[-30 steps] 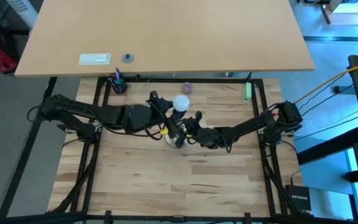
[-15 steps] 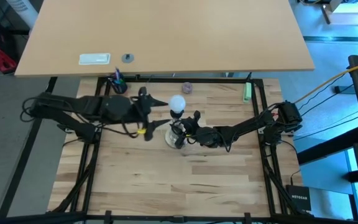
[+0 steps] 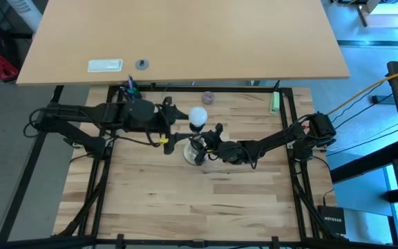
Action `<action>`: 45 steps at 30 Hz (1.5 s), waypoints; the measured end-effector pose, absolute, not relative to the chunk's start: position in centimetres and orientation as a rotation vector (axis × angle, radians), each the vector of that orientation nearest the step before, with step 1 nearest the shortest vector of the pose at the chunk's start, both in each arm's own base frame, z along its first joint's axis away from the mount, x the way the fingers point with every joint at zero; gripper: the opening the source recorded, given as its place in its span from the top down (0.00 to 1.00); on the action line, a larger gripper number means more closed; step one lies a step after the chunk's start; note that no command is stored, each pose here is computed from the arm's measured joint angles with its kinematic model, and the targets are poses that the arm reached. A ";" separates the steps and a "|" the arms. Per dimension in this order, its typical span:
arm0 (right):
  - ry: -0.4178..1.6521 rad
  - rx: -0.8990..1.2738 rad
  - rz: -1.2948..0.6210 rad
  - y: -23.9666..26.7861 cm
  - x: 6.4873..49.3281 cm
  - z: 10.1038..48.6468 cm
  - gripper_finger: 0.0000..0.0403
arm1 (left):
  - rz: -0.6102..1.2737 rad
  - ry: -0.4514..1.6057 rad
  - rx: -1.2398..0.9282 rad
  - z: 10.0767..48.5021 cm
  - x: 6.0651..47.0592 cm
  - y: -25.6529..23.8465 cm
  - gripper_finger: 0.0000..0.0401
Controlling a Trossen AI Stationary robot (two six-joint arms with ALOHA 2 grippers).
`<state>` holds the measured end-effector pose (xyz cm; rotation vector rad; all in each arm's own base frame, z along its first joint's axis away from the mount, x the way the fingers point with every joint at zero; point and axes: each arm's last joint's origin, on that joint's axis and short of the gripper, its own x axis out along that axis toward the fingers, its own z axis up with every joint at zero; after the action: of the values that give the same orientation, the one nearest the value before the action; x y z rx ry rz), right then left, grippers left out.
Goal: Screw lightbulb
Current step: Remove the lightbulb from the silver lamp
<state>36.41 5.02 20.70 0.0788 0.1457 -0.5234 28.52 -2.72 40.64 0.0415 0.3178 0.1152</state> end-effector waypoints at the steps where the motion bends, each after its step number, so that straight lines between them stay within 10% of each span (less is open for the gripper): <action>1: 0.147 0.075 -0.521 5.1 36.4 20.7 0.66 | 0.098 0.312 0.038 40.7 28.4 -3.3 0.34; 11: 0.147 0.070 -0.513 5.0 36.4 20.7 0.66 | -0.018 0.283 0.053 41.1 27.9 -5.9 0.34; 20: 0.147 0.068 -0.512 5.0 36.4 20.7 0.66 | 0.391 0.227 0.079 42.5 26.3 -3.1 0.34; 45: 0.143 0.071 -0.503 4.8 36.5 20.8 0.66 | 0.084 0.193 -0.012 42.3 26.8 -6.8 0.34</action>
<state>36.51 4.81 20.80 0.0706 0.1428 -0.5028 26.83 -6.78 42.35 -0.0118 0.1935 0.0837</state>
